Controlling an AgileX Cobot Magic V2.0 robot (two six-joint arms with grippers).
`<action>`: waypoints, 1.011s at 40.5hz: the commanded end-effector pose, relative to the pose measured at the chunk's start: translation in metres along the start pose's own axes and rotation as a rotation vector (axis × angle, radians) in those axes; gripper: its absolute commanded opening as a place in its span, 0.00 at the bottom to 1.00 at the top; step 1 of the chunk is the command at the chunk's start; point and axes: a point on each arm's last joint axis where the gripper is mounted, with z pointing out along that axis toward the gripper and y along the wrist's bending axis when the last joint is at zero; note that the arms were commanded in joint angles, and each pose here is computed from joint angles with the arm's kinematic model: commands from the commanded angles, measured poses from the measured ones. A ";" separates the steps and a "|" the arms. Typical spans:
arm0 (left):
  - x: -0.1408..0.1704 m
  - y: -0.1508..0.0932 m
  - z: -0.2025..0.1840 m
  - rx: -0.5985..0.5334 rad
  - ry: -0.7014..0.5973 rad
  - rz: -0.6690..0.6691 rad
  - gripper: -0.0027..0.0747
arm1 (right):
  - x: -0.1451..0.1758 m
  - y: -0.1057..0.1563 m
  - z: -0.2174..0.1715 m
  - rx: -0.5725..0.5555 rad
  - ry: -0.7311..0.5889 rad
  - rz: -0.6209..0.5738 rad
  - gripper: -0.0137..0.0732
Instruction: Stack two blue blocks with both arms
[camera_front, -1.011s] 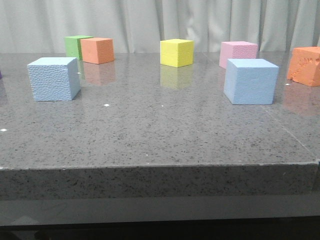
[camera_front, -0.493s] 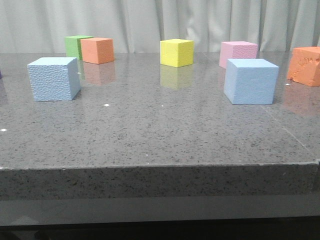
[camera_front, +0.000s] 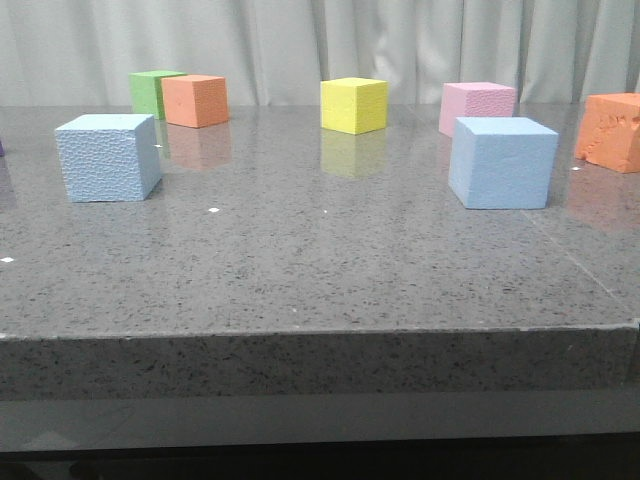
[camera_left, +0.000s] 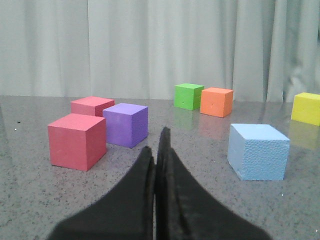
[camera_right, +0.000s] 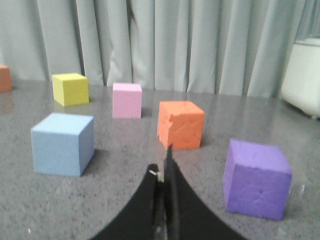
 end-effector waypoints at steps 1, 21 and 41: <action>-0.046 -0.001 -0.008 0.011 -0.211 -0.038 0.01 | -0.046 -0.001 -0.008 0.005 -0.185 0.011 0.08; -0.193 -0.007 -0.025 0.034 -0.055 -0.044 0.01 | -0.155 0.003 0.008 -0.033 0.146 -0.014 0.08; -0.183 -0.008 0.032 0.026 0.289 -0.044 0.01 | -0.153 0.003 0.035 -0.038 0.279 -0.012 0.08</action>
